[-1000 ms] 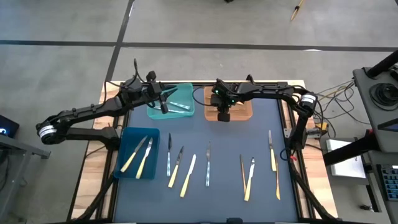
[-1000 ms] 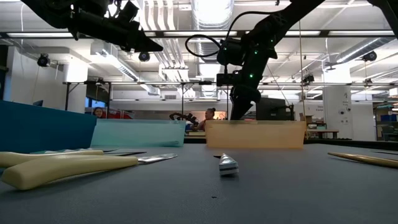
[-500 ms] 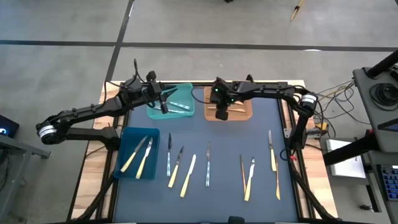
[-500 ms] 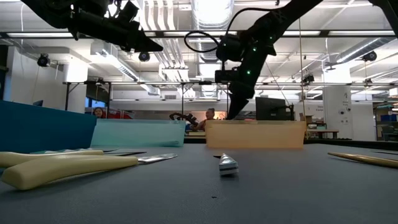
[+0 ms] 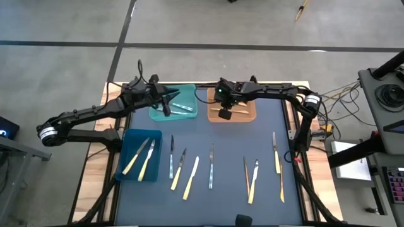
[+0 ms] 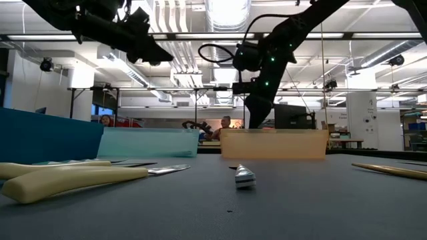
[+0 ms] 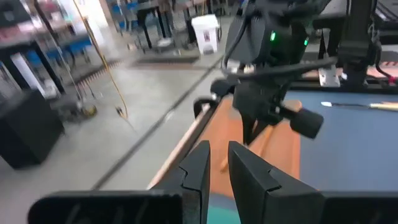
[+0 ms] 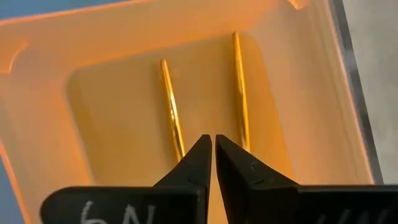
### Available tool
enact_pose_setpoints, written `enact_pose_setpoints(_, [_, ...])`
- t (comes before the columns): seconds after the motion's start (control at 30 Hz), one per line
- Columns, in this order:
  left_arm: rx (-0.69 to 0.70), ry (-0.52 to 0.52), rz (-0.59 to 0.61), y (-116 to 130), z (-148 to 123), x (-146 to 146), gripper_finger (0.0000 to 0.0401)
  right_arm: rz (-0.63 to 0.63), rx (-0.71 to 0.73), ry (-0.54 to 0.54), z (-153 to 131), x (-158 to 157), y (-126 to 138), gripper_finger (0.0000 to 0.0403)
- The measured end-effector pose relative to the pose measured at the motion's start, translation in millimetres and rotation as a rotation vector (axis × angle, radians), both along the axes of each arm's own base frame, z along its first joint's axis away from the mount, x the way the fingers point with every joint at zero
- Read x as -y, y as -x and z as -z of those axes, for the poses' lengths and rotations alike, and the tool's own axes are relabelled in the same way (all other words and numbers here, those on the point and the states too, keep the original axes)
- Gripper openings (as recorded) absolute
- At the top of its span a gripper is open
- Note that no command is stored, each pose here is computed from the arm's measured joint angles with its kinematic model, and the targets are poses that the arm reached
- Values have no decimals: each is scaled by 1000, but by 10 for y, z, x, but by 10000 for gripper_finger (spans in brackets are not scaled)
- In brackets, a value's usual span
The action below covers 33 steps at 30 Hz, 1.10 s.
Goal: Sort silverware by color (type)
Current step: Put the light yellow knife into the blue bin
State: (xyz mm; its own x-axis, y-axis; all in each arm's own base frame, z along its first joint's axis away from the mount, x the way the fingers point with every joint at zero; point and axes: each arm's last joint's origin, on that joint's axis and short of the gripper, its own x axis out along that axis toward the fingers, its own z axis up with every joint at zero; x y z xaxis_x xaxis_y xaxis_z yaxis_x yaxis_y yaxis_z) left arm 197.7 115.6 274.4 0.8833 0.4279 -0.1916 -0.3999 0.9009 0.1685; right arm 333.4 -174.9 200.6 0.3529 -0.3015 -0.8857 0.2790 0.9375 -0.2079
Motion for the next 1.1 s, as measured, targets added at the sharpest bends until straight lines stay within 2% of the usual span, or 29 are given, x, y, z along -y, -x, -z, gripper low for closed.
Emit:
enact_pose_setpoints(0.13, [-19, 79, -13, 8, 49, 5, 40, 0, -7, -4, 30, -2, 15, 10])
enact_pose_setpoints(0.47, [35, 199, -42, 9, 53, 5, 40, 6, -9, -6, 139, 37, -25, 9])
enact_pose_setpoints(0.6, [58, 277, -54, 6, 65, 17, 40, 6, -11, -7, 132, 35, -20, 9])
enact_pose_setpoints(0.87, [32, 407, -4, -61, 191, 207, 40, 0, 35, 18, -55, -14, 7, 9])
enact_pose_setpoints(1.1, [10, 449, 87, -144, 212, 430, 40, -25, 101, 45, -294, -149, 22, 9])
